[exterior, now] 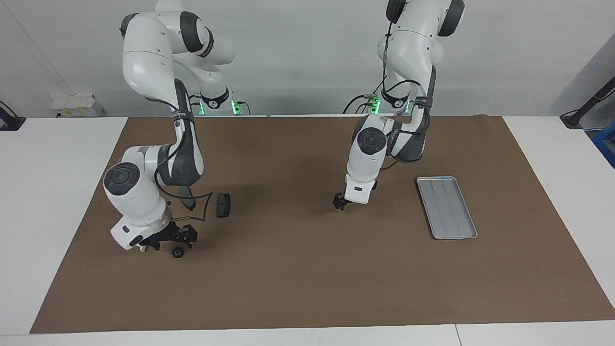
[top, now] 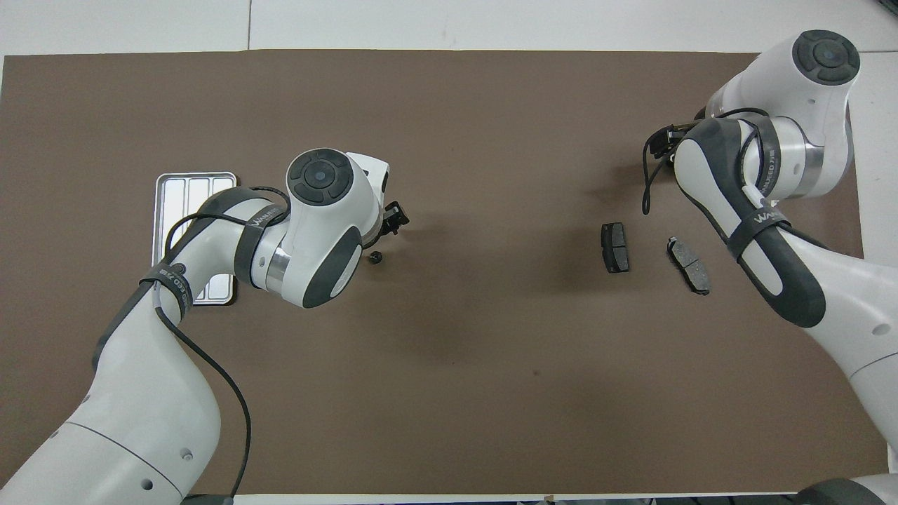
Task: Pick bearing gear from pile to tray
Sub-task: 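Close the left gripper on the black ring and lift it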
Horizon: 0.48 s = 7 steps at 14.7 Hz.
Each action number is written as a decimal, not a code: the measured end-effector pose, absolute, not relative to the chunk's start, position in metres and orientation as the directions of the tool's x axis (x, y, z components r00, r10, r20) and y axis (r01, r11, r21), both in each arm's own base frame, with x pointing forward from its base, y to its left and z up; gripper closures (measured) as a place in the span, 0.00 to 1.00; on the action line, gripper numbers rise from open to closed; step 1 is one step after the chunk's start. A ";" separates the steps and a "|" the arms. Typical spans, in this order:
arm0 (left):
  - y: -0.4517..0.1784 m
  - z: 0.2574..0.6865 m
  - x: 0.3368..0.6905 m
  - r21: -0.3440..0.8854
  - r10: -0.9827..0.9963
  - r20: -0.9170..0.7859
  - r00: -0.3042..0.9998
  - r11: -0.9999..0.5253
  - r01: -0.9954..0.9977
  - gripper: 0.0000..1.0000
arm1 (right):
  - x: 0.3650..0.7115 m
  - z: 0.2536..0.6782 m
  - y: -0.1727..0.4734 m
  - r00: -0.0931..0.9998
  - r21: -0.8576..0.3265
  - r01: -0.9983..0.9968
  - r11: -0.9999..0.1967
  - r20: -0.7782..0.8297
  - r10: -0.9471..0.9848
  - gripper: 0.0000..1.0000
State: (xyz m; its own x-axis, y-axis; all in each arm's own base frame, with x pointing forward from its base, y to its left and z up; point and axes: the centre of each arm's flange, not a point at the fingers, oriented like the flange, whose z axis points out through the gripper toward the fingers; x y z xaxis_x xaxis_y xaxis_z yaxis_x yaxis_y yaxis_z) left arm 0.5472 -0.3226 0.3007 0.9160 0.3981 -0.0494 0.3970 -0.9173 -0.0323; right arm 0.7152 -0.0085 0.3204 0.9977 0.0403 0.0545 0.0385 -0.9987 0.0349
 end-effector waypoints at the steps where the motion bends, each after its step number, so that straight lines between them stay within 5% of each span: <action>1: -0.326 0.300 0.543 -0.033 0.399 -0.049 0.916 -0.917 0.398 0.00 | 0.716 0.316 -0.009 0.997 0.035 0.037 -0.999 0.061 0.040 0.00; 3: -0.329 0.300 0.539 -0.033 0.400 -0.048 0.915 -0.916 0.399 0.00 | 0.718 0.306 -0.012 0.997 0.034 0.035 -0.999 0.068 0.037 0.00; 7: -0.327 0.296 0.534 -0.026 0.419 -0.041 0.907 -0.908 0.419 0.19 | 0.717 0.294 -0.012 0.996 0.033 0.035 -0.999 0.077 0.038 0.00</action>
State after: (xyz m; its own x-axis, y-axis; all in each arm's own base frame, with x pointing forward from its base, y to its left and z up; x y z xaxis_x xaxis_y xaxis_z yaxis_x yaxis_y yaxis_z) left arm 0.5343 -0.3269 0.2956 0.9069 0.4194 -0.0409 0.4186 -0.9078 -0.0256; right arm 0.7173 -0.0118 0.2940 0.9964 0.0378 0.0765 0.0354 -0.9988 0.0326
